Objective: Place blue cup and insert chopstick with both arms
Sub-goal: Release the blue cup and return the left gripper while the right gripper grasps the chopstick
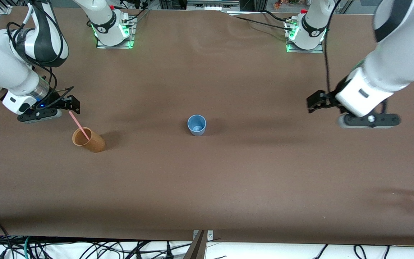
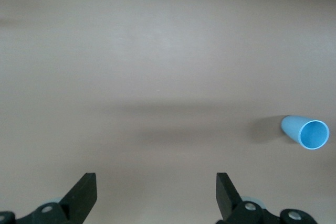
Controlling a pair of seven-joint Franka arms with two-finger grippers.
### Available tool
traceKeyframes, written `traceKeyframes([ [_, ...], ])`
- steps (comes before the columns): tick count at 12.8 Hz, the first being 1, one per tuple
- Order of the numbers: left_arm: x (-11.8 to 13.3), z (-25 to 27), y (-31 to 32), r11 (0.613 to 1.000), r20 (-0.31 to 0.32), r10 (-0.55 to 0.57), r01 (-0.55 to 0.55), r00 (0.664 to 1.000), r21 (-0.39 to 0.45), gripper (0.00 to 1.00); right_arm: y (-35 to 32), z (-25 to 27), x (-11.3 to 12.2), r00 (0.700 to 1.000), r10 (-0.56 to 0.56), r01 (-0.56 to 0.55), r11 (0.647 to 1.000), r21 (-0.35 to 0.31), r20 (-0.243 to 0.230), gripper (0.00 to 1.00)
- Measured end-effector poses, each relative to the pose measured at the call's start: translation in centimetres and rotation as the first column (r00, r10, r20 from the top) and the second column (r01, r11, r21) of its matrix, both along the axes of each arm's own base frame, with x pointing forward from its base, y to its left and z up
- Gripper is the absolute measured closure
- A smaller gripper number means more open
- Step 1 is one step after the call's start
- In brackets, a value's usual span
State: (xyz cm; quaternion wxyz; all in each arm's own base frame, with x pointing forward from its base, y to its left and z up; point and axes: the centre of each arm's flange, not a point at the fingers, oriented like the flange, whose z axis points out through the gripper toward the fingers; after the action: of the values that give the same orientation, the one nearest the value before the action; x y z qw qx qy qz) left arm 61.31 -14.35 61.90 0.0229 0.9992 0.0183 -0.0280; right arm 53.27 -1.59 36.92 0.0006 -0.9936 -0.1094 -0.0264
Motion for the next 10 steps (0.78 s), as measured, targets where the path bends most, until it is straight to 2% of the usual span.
traceKeyframes([
  [1, -0.6, 0.8, 1.7, 1.000, 0.004, -0.009, 0.009, 1.000, 0.002, 0.00, 0.0, -0.1, 0.0, 1.000, 0.000, 0.000, 1.000, 0.000, -0.002, 0.34],
  [2, -1.1, 1.2, 3.5, 1.000, 0.000, -0.022, 0.022, 1.000, 0.003, 0.00, 0.0, -0.3, -0.1, 1.000, 0.001, -0.001, 1.000, 0.000, -0.003, 0.36],
  [3, -1.6, 1.4, 5.2, 0.999, -0.008, -0.038, 0.038, 0.999, 0.003, 0.00, 0.0, -0.4, -0.1, 1.000, 0.002, -0.002, 1.000, 0.000, -0.004, 0.44],
  [4, -2.1, 1.4, 6.9, 0.999, -0.018, -0.054, 0.054, 0.998, 0.002, 0.00, 0.0, -0.5, -0.2, 1.000, 0.002, -0.002, 1.000, 0.000, -0.005, 0.48],
  [7, -4.1, 0.5, 9.5, 0.996, -0.104, -0.093, 0.093, 0.990, -0.003, 0.00, 0.0, -0.7, -0.2, 1.000, 0.005, -0.005, 1.000, -0.001, -0.010, 0.54],
  [9, -4.8, 0.2, 10.4, 0.996, -0.130, -0.087, 0.087, 0.988, -0.004, 0.00, 0.0, -0.9, -0.2, 1.000, 0.009, -0.009, 1.000, -0.001, -0.014, 0.61],
  [10, -5.2, -0.1, 10.8, 0.997, -0.140, -0.083, 0.083, 0.987, -0.004, 0.00, 0.0, -1.0, -0.2, 1.000, 0.009, -0.009, 1.000, -0.001, -0.015, 0.68],
])
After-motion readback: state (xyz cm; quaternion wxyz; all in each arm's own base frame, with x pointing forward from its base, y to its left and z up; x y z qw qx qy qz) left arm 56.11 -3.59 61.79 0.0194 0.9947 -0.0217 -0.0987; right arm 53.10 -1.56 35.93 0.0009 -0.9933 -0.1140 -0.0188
